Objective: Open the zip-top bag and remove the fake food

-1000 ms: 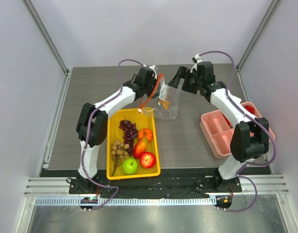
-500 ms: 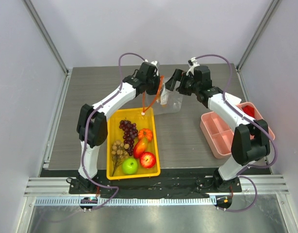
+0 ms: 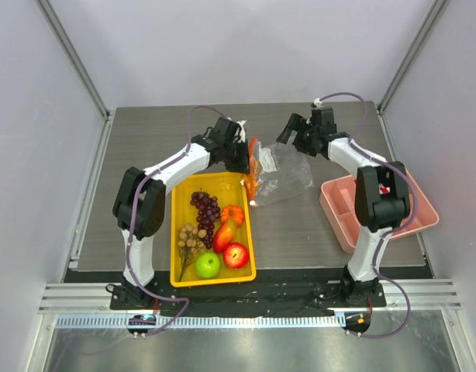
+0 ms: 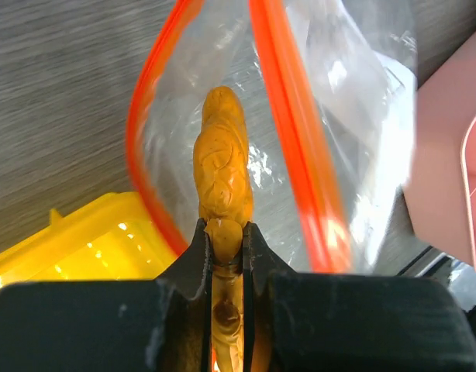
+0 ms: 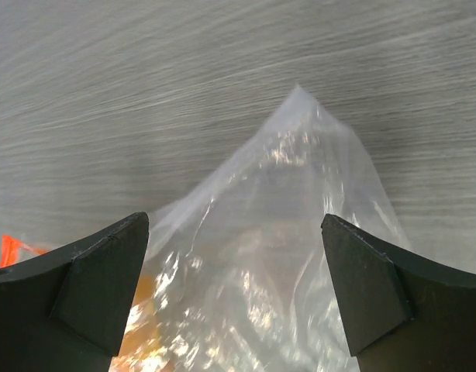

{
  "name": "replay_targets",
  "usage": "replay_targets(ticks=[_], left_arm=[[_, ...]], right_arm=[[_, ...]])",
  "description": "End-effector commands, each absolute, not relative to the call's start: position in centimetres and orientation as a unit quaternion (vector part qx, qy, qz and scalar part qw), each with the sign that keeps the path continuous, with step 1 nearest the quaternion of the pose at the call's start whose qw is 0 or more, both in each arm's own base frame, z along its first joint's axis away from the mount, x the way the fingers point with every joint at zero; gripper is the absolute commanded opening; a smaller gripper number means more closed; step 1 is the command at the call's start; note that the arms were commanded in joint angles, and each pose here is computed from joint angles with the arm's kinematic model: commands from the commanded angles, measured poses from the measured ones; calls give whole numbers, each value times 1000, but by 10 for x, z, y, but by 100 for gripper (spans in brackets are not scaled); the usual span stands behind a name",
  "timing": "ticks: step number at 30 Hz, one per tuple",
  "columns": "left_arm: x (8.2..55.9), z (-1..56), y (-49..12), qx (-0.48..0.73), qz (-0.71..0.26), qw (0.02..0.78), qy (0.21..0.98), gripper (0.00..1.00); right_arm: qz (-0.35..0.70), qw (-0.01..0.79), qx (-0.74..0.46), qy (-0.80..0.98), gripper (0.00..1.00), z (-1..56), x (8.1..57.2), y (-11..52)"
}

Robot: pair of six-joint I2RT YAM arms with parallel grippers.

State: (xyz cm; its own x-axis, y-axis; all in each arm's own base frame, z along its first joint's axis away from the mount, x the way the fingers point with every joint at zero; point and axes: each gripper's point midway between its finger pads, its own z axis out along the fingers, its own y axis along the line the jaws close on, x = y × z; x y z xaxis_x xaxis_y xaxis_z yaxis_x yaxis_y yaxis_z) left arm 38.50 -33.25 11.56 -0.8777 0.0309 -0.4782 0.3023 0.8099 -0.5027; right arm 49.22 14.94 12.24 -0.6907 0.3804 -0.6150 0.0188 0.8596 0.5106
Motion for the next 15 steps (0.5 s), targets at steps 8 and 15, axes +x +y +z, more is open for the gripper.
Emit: replay_targets(ticks=[8, 15], left_arm=[[383, 183, -289, 45, -282, 264, 921, 0], [371, 197, -220, -2, -147, 327, 934, 0]], right_arm=[[242, 397, 138, 875, 97, 124, 556, 148], [206, 410, 144, 877, 97, 122, 591, 131]])
